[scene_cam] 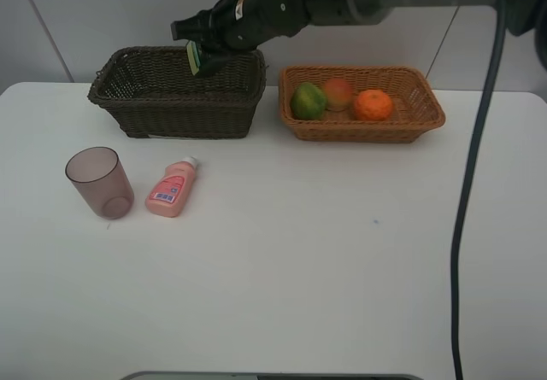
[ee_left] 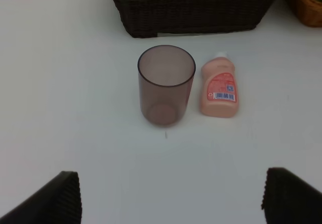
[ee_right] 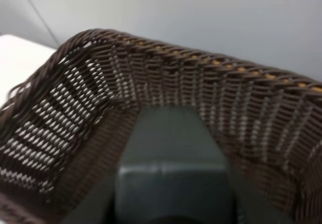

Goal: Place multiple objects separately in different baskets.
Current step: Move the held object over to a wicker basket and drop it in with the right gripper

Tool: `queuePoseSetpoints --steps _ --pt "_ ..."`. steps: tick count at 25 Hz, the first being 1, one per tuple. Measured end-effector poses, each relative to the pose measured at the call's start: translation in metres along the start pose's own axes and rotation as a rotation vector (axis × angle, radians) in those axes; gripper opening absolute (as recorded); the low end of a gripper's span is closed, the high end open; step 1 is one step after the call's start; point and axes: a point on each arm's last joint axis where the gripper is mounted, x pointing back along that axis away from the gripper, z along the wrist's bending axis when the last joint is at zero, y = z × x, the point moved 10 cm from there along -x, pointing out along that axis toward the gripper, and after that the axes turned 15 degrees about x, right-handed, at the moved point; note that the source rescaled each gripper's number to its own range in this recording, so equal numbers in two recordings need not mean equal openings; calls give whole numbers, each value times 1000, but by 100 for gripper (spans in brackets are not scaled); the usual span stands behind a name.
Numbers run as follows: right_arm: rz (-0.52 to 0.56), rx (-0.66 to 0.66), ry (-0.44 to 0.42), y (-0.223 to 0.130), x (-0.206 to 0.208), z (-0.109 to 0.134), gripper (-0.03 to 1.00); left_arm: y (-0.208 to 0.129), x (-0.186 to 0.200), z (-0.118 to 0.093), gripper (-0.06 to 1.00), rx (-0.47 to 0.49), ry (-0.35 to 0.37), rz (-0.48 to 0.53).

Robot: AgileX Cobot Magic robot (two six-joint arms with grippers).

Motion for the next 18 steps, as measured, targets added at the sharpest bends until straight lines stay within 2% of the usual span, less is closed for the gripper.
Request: queuePoseSetpoints --steps 4,12,18 --pt "-1 22 -7 -12 -13 -5 1 0 0 0 92 0 0 0" --pt "38 25 7 -44 -38 2 1 0 0 0 92 0 0 0" --pt "42 24 7 -48 -40 2 1 0 0 0 92 0 0 0"
